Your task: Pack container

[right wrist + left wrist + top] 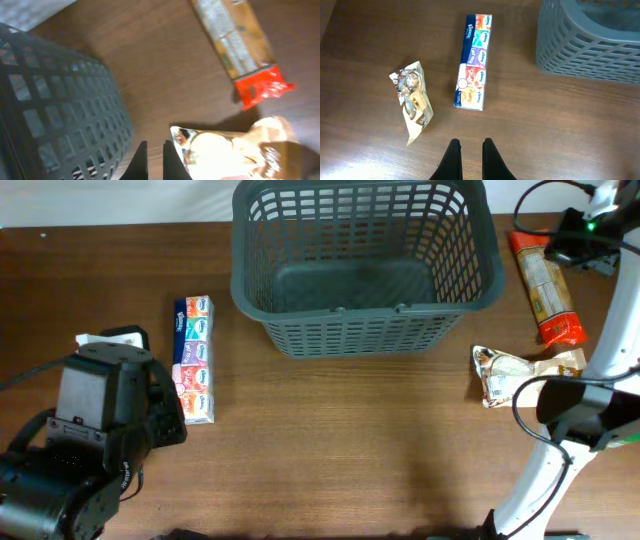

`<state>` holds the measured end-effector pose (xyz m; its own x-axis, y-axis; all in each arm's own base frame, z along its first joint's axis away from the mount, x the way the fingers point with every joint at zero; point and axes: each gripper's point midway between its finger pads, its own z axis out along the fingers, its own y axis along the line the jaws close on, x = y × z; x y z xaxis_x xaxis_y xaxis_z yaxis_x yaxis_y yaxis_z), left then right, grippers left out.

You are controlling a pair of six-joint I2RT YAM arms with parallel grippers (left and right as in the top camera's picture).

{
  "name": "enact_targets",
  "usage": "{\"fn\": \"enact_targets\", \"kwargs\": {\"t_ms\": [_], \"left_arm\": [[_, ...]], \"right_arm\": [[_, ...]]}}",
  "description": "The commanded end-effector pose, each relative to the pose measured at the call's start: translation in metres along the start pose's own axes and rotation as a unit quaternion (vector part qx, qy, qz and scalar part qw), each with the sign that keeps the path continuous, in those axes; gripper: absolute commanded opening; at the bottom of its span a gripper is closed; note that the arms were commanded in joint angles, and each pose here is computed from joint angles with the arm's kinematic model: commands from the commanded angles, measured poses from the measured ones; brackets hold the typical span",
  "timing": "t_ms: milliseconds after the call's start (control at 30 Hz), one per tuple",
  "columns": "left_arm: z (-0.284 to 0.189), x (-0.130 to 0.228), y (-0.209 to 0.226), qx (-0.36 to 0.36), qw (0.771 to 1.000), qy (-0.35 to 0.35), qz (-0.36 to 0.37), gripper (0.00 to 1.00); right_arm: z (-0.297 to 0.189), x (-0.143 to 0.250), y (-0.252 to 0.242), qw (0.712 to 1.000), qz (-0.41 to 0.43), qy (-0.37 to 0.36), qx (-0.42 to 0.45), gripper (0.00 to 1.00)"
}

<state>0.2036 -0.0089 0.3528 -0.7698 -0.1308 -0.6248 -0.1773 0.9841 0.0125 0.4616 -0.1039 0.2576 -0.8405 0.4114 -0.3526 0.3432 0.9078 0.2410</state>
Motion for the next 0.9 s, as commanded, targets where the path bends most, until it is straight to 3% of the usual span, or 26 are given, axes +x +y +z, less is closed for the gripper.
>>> {"fn": "enact_targets", "kwargs": {"t_ms": [0,867], "left_arm": [[0.001,0.0,0.003,-0.01,1.0,0.001,-0.01,0.02],[0.019,-0.004,-0.004,-0.021,0.999,0.029,0.0,0.02]], "right_arm": [[0.002,-0.001,0.02,0.999,-0.021,0.002,-0.049,0.04],[0.012,0.012,0.073,0.993,-0.106,0.004,-0.049,0.04]]}}
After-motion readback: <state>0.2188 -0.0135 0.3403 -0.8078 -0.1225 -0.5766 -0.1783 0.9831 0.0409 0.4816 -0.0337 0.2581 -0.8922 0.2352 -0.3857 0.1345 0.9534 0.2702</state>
